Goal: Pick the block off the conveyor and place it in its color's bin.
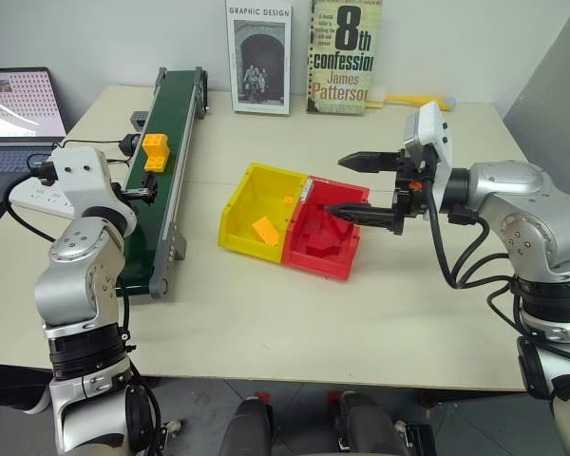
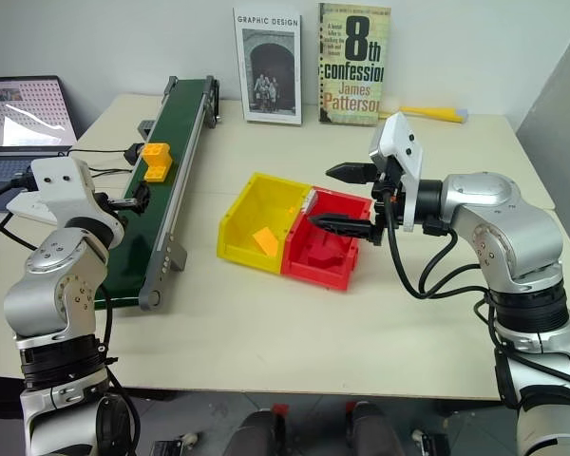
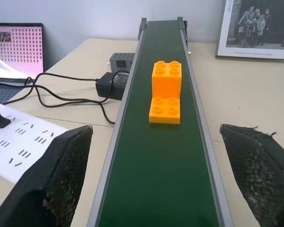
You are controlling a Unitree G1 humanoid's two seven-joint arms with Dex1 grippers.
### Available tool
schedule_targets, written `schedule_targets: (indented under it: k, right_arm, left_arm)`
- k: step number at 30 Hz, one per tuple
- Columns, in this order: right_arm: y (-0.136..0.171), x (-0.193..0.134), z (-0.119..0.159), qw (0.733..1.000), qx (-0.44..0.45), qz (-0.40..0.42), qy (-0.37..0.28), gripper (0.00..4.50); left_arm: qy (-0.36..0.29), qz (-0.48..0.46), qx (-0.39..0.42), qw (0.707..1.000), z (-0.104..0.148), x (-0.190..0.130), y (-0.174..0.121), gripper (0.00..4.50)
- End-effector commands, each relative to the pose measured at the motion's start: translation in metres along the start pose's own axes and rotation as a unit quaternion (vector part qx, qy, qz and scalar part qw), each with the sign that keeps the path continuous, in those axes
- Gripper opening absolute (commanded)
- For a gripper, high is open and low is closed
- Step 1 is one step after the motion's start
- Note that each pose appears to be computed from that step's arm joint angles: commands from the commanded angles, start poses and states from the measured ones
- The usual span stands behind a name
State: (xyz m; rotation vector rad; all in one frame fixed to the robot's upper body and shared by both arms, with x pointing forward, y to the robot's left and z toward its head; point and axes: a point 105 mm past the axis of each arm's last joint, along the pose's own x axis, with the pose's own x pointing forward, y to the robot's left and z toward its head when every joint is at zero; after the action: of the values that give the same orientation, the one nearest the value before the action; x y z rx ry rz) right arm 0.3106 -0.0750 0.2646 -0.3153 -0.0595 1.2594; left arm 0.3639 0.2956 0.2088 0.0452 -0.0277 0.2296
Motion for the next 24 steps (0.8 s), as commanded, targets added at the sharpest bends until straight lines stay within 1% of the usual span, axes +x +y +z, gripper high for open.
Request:
schedule_targets:
  k: [1, 6, 12, 13, 20, 24]
  right_arm:
    - [0.009, -0.001, 0.018, 0.999, -0.024, 0.017, -0.019, 4.50]
    - [0.010, -0.003, 0.018, 1.000, -0.021, 0.016, -0.017, 4.50]
    - [0.009, -0.005, 0.018, 1.000, -0.020, 0.011, -0.016, 4.50]
    - [0.009, -0.005, 0.018, 1.000, -0.020, 0.011, -0.015, 4.50]
    - [0.009, -0.005, 0.019, 1.000, -0.022, 0.008, -0.015, 4.50]
    - [0.008, -0.006, 0.021, 1.000, -0.025, 0.006, -0.014, 4.50]
  left_arm:
    - [-0.016, 0.007, -0.009, 1.000, 0.009, 0.000, 0.002, 4.50]
    - [0.004, -0.002, -0.023, 1.000, 0.001, 0.000, 0.000, 4.50]
    - [0.013, -0.017, -0.027, 0.999, -0.003, 0.002, -0.004, 4.50]
    - [0.015, -0.015, -0.030, 0.999, -0.003, 0.003, -0.004, 4.21]
    - [0.033, -0.017, -0.040, 0.999, -0.009, 0.004, -0.005, 2.99]
    - [0.039, -0.024, -0.040, 0.998, -0.009, 0.003, -0.008, 2.15]
